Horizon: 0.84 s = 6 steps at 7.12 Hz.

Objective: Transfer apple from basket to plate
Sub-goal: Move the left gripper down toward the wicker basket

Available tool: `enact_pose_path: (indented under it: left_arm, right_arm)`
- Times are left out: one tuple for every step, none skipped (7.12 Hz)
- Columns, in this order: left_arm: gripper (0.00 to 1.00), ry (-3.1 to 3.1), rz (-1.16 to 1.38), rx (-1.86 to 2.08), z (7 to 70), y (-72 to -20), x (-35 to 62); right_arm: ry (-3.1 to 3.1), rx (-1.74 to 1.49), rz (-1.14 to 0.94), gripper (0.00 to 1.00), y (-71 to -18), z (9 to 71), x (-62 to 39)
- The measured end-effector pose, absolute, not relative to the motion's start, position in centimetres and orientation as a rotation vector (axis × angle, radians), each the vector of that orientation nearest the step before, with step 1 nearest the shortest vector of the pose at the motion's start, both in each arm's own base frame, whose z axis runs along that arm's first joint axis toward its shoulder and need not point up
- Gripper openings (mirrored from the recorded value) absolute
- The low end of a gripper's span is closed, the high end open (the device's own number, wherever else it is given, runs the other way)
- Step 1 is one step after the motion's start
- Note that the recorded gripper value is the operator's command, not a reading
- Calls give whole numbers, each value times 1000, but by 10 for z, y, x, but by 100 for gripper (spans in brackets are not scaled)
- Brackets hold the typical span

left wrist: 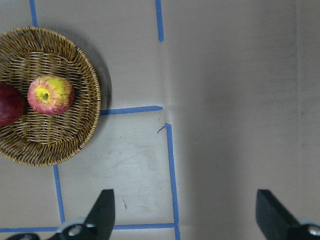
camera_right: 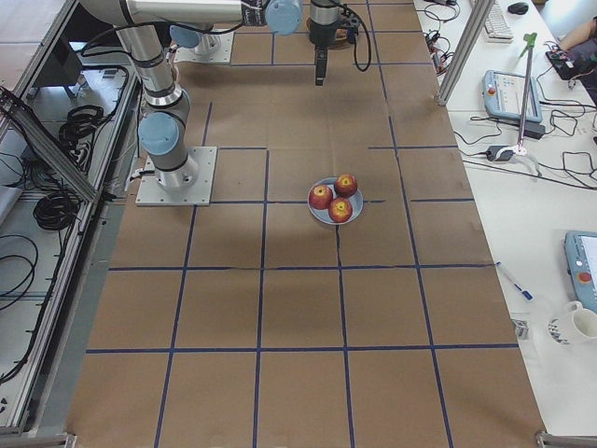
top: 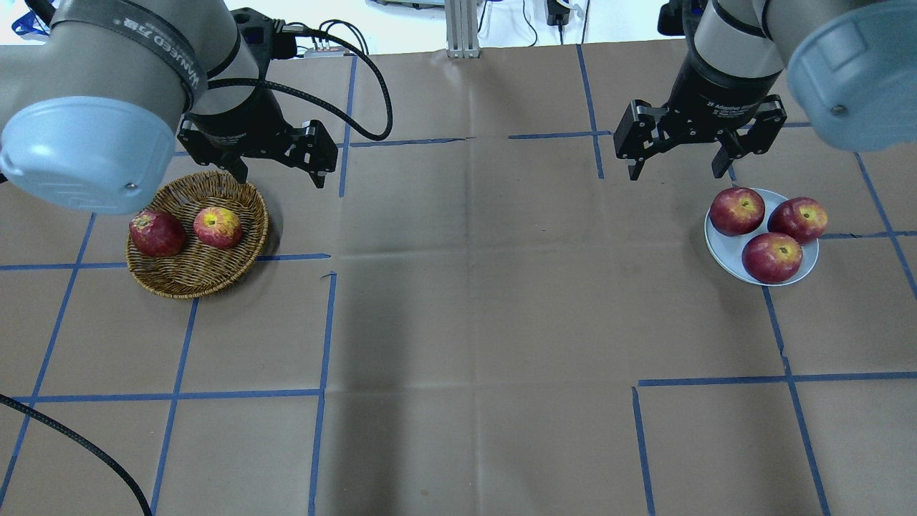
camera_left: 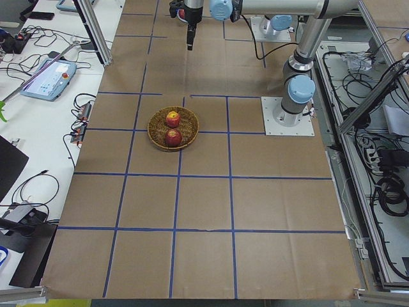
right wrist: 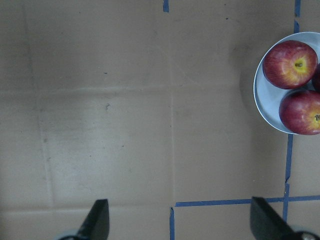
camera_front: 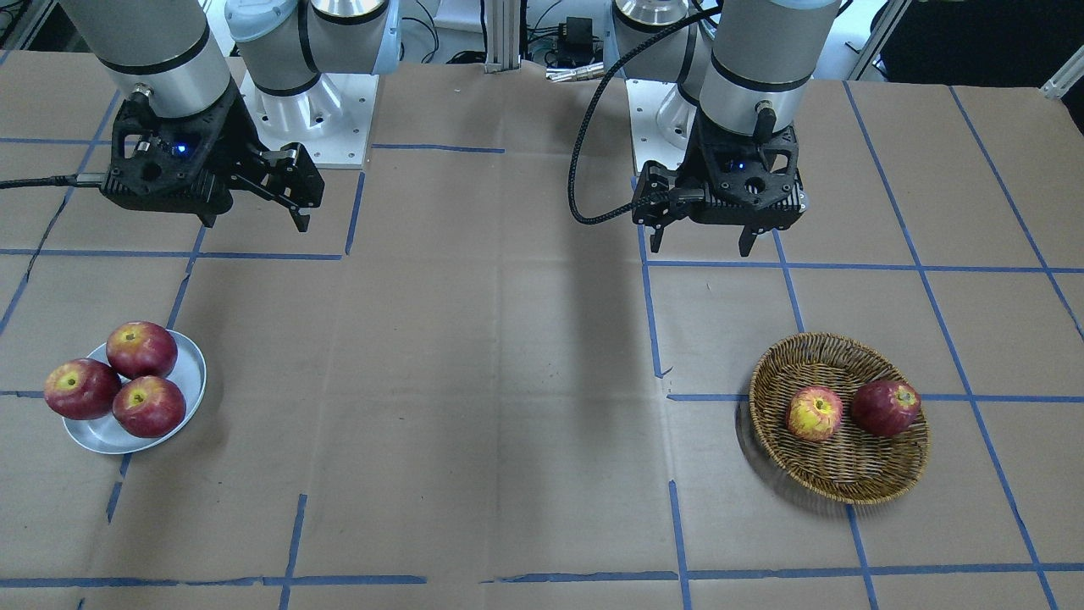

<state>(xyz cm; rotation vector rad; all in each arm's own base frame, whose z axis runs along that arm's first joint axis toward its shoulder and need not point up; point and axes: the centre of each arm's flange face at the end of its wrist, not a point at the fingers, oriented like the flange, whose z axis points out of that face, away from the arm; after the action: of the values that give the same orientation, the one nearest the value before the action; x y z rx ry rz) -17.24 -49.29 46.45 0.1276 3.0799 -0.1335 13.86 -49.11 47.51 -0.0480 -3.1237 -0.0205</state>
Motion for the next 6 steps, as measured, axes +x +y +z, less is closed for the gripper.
enact_pose_path:
  left_arm:
    - [99, 3079, -127, 126, 462, -494, -171]
    - [99, 3076, -115, 124, 457, -496, -168]
    - [99, 3072, -112, 135, 454, -499, -162]
    - [99, 3065, -137, 174, 450, -508, -147]
    - [99, 3053, -163, 225, 442, -522, -122]
    - [99, 3042, -158, 275, 427, -540, -87]
  right_arm:
    - [-3124, -48, -21, 100, -491, 475, 139]
    - [-3123, -48, -21, 100, -491, 475, 139]
    - [-3124, -47, -20, 100, -491, 475, 139]
    - [-3124, -47, -22, 100, -491, 475, 139]
    - [-3124, -48, -22, 100, -492, 474, 139]
    - [-3124, -48, -22, 100, -491, 475, 139]
